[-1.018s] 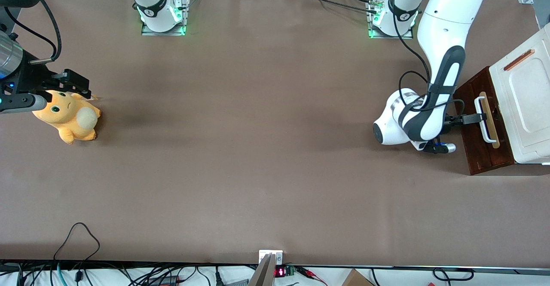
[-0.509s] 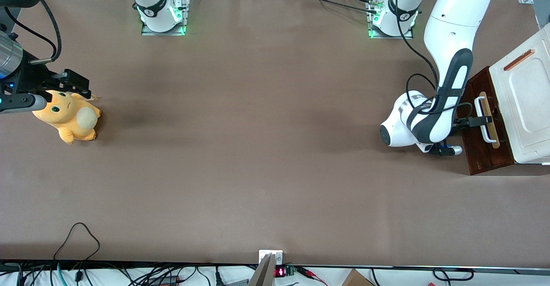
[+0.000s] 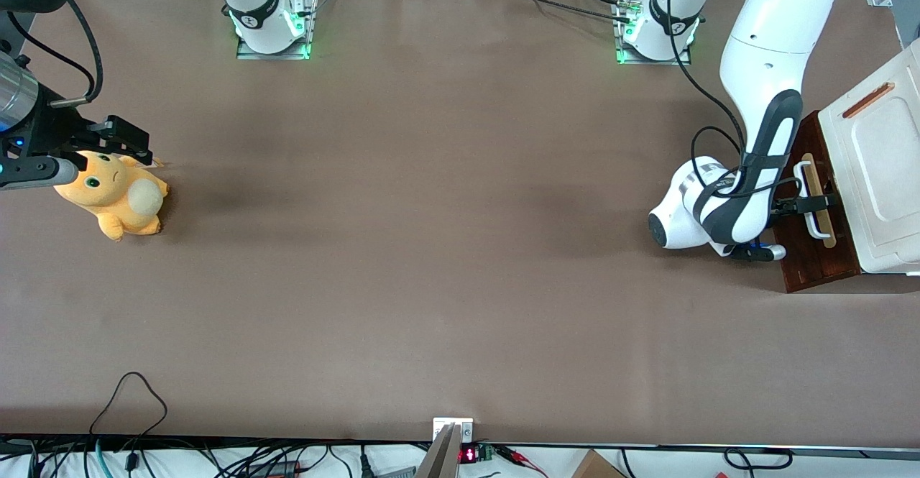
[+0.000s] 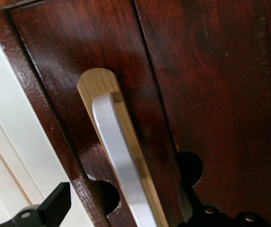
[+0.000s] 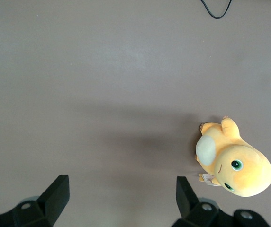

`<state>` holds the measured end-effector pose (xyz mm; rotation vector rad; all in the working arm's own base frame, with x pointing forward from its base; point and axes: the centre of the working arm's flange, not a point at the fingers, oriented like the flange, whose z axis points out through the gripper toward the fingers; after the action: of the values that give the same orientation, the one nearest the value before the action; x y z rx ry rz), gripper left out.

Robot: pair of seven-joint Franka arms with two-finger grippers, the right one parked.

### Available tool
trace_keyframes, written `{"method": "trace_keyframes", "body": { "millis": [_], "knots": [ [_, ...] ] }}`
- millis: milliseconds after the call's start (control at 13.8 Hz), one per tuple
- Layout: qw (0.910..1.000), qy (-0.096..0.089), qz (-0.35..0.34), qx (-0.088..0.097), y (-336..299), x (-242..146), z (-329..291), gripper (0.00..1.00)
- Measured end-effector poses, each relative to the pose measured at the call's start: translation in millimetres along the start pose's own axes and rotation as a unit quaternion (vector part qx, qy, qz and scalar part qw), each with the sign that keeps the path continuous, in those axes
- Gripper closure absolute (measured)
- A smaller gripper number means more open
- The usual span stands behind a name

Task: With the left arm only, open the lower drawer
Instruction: 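Align the left gripper fingers around the white bar handle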

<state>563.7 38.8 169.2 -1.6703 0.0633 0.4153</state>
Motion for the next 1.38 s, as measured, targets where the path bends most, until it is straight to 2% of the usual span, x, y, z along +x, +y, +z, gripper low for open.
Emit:
{"method": "trace_keyframes", "body": {
  "millis": [800,1164,1309,1382],
  "knots": [
    [1.0,-0.004,-0.001,0.003,10.0,0.5,4.3,0.04],
    [0.9999,-0.008,-0.001,0.009,15.9,-5.0,5.8,0.06],
    [0.9998,-0.012,-0.009,0.013,17.7,-7.3,6.8,0.07],
    [0.9997,-0.013,-0.013,0.016,17.8,-8.2,6.8,0.13]
  ]
}}
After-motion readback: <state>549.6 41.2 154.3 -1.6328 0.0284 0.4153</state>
